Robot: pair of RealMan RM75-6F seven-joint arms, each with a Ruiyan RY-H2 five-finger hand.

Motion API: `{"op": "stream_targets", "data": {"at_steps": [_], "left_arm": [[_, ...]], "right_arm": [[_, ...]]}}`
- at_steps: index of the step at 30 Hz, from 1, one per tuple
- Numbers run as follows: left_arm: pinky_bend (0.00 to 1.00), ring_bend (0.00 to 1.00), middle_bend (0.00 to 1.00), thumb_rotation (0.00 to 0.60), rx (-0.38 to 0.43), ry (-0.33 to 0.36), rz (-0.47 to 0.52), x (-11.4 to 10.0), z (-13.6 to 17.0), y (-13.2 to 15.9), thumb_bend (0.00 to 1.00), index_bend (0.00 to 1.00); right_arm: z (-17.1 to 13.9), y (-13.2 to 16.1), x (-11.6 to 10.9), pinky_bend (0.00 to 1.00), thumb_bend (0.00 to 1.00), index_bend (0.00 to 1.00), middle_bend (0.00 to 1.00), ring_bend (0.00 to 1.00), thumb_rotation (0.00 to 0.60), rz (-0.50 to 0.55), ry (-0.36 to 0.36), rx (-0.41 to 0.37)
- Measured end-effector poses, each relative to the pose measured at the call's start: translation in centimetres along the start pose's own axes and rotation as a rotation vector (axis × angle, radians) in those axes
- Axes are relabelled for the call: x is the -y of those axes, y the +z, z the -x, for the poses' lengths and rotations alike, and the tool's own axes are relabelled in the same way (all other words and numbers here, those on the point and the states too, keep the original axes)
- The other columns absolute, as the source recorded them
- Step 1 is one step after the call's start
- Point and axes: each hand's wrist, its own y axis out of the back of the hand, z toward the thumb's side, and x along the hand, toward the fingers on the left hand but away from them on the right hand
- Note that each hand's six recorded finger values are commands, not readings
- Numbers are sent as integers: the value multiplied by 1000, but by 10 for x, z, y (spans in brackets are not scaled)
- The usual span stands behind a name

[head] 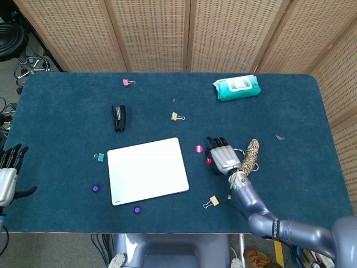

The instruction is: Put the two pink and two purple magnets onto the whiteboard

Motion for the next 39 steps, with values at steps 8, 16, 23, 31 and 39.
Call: {"op": "stream_targets", "data": {"at_steps": [8, 16, 23, 31, 39], "left_arm": [[0, 0, 0, 600, 2, 1, 1, -1, 0, 0, 0, 0], [0, 0, 0, 600, 0, 4, 2, -2, 1, 0, 0, 0], [0, 0, 0, 600, -2, 3, 5, -2, 1, 0, 0, 0], [0, 0, 0, 600, -2, 5, 6, -2, 1, -1, 0, 0], [0, 0, 0, 600, -5, 3, 7, -2, 1, -1, 0, 0]], "right_arm": [[0, -5, 4, 0, 369, 336, 0, 0, 600, -15, -3, 8], [2, -6, 7, 0, 375, 347, 0, 0, 600, -8, -33, 6], [4, -4, 10, 0, 375, 362, 0, 0, 600, -23, -34, -4], [4, -3, 12, 0, 375, 367, 0, 0, 600, -16, -50, -3], [6, -1, 14, 0, 375, 367, 0, 0, 600, -8, -56, -5]]}}
